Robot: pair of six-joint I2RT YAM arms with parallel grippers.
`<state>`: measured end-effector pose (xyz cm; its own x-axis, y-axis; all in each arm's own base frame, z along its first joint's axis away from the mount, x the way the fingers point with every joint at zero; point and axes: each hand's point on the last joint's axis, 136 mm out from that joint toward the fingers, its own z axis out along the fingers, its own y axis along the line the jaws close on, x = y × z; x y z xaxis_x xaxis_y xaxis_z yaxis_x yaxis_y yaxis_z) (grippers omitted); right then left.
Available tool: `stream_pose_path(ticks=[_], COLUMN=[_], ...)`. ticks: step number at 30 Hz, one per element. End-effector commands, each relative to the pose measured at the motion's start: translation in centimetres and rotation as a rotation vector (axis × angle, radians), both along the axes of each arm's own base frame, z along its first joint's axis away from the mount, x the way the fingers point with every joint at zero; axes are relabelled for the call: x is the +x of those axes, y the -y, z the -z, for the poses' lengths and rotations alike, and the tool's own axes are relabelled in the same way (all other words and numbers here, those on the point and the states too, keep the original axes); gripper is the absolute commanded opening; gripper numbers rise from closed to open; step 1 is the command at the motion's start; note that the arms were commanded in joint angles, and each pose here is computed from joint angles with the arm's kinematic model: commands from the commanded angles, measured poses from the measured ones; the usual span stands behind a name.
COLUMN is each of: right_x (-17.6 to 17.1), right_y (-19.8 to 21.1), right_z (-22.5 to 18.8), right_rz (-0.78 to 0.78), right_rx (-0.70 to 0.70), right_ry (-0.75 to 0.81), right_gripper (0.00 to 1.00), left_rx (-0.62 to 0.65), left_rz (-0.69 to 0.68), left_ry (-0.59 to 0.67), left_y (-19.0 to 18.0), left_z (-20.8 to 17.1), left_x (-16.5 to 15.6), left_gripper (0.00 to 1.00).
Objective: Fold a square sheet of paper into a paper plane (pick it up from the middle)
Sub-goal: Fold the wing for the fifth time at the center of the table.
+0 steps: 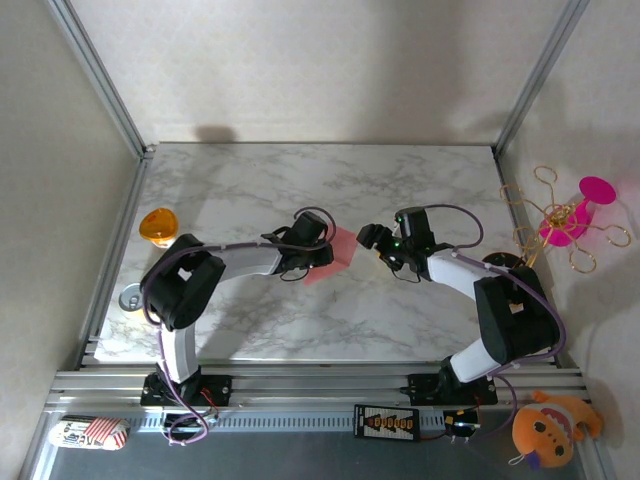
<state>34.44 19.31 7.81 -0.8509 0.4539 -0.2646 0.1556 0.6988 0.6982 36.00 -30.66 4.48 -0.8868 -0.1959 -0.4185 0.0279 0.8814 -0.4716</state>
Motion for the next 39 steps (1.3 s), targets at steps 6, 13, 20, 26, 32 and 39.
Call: stream_pose_path(ticks=[6,13,20,26,32,39], right_x=[-0.6,-1.3,-2.4,-2.6,-2.6,-2.3], right_y=[-1.1,-2.1,-4.6,-6.0,-7.1,-8.3], right_z=[0.5,1.5,3.2,4.0,4.2,3.2], right_rz=[-0.02,-0.035,-0.07,-0.081,-0.102,-0.144], right_rx=[0.037,0.055,0.057,0.067,0.086,0.146], right_ry=[-0.034,-0.099,-0.207,-0.252,-0.265,-0.231], right_gripper=[0.77,0.67,0.56,0.52,0.46,0.4], left_rx=[0.04,0.075,0.094,0.098,0.09,0.082], left_rz=[-0.097,-0.127,-0.141,-0.147,-0.142,-0.142], left_ry=[-0.053,-0.082,-0.106,-0.118,-0.117,-0.115], left_y=[-2.1,-2.9,-3.4,-3.9,-3.9,-3.9], left_z=[1.4,3.2,4.6,5.1,5.0,4.8], left_x=[-0.3,-0.3,-0.6,-0.9,-1.0,-1.0], left_gripper=[0.15,0.11,0.09,0.09,0.09,0.09])
